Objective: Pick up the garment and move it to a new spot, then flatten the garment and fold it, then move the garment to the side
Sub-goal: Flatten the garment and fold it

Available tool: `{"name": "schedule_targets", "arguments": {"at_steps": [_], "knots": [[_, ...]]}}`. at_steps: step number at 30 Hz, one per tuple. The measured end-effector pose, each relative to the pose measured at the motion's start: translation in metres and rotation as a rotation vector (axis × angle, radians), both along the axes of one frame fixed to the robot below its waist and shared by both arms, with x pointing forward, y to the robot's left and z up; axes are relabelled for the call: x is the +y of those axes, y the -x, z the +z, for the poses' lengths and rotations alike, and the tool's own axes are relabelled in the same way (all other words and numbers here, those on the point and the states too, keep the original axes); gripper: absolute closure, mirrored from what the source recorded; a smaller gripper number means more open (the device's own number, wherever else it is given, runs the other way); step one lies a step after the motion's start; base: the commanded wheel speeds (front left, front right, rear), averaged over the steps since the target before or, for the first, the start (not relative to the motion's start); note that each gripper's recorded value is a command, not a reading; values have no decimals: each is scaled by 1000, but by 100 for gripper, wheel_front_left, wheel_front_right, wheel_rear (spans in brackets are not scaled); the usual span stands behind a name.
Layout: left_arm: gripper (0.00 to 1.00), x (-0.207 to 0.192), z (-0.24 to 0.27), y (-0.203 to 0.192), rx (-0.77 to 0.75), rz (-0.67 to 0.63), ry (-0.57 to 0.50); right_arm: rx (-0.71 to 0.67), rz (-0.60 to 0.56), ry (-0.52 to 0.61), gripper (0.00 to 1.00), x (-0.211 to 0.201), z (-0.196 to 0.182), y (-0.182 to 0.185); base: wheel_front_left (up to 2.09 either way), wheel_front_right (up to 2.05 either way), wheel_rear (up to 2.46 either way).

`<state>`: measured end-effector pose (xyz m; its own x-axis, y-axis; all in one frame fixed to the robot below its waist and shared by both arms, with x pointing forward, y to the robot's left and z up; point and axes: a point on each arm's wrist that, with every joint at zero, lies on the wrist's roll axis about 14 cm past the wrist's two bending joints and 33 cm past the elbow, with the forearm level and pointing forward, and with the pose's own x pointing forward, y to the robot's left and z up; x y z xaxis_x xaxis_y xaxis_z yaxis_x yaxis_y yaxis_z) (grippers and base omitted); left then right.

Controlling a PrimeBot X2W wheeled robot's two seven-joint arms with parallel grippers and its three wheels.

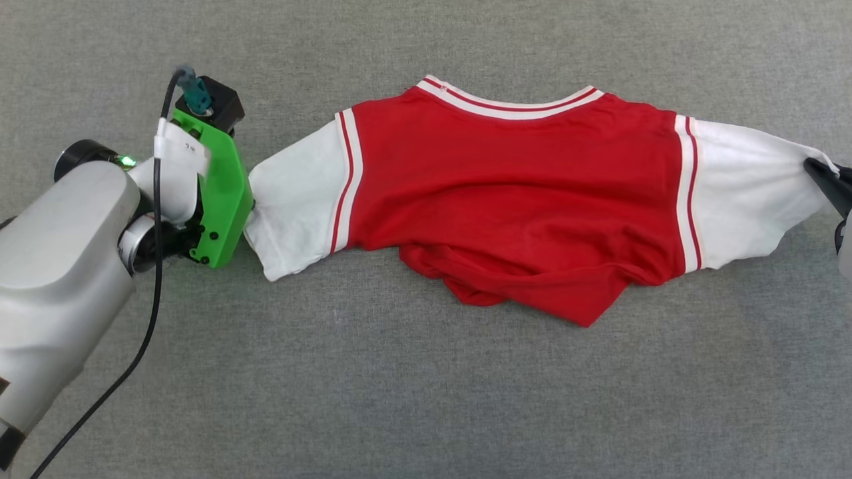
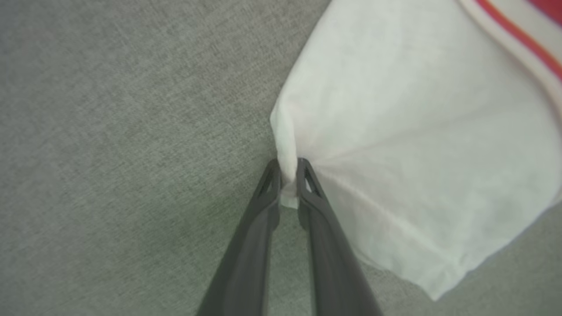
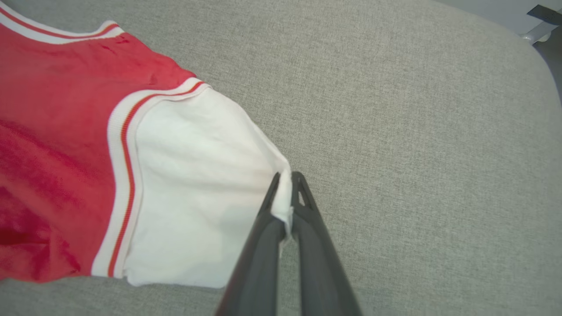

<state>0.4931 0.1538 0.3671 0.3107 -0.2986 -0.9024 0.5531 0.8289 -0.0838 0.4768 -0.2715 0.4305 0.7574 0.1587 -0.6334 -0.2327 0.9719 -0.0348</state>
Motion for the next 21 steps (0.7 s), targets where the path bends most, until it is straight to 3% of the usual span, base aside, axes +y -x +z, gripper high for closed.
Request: {"name": "schedule_targets", "arguments": {"at_steps": [4, 8, 15, 21], "knots": [[100, -4, 9, -3, -81, -13, 28, -49, 15, -5, 100, 5, 12, -5, 0, 0, 0], [100, -13, 46, -23, -281, -19, 115, -140, 26, -7, 100, 8, 35, -12, 0, 0, 0], [100, -10, 141, -48, -654, -53, 200, -320, 32, -13, 100, 7, 91, -22, 0, 0, 0], [100, -19, 234, -45, -928, -92, 258, -498, 70, -3, 100, 12, 154, -26, 0, 0, 0]]}}
